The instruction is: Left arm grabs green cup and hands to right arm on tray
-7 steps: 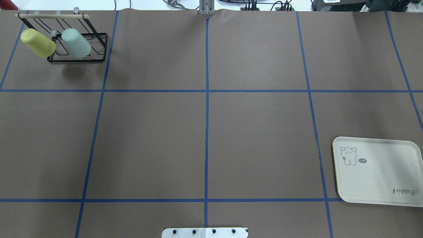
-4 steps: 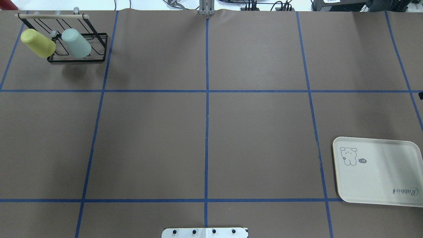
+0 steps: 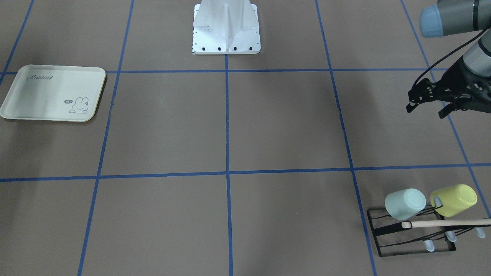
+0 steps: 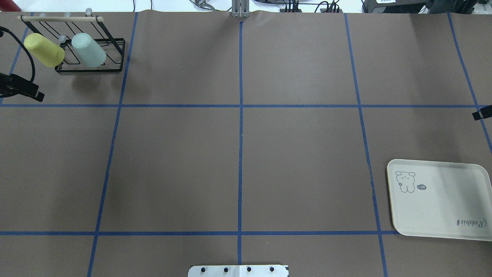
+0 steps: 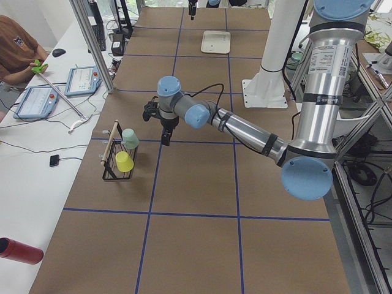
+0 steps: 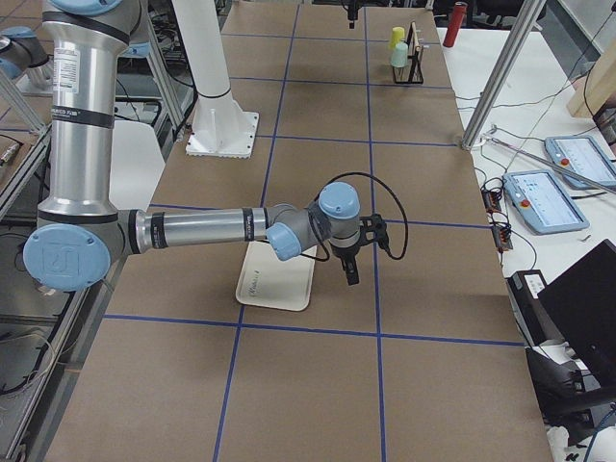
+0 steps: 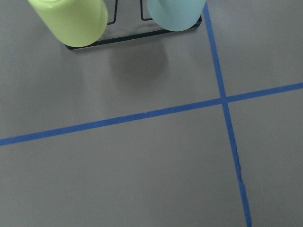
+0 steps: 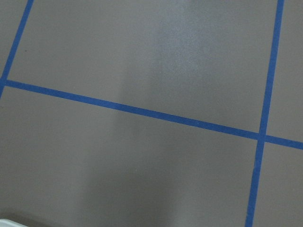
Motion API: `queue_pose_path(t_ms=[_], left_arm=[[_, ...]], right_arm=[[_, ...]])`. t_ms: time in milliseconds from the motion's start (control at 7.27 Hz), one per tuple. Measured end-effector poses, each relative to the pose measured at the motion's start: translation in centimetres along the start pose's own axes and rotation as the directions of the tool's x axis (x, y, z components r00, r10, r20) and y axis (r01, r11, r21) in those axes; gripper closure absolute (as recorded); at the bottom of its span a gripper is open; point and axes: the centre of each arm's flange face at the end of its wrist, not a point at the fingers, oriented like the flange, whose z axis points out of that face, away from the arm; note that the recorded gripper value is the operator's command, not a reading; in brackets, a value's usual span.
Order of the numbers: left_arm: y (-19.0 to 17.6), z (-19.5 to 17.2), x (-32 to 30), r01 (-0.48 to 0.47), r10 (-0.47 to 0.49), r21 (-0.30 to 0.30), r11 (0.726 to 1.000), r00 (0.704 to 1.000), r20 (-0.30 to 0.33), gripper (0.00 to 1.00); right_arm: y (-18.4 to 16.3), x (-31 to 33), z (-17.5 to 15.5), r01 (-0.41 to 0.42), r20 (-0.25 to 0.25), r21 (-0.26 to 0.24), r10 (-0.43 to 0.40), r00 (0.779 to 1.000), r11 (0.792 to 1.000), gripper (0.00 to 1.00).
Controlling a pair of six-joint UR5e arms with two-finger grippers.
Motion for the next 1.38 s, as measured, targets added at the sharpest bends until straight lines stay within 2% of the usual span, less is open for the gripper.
queue_pose_path(t_ms=[275,688,1375], left_arm=[[-6.7,2.5,1.7,0.015,-0.016,0.014,1.000,0.999,0.048,0.01],[-13.8,5.8,2.6,0.050,-0.049,-0.017,0.999,0.995,0.083,0.01],[-18.8,8.4,3.2,0.068,-0.063,-0.023,0.997,0.985,0.162,0.01]], right_arm=[[-0.3,-1.1,0.9,0.021,0.009,-0.013,-0.020,1.000,1.000,0.00],[-0.3,-1.7,1.4,0.030,0.020,-0.022,-0.030,0.999,0.999,0.00],[-0.3,-1.8,1.6,0.031,0.025,-0.024,-0.031,0.999,0.999,0.00]])
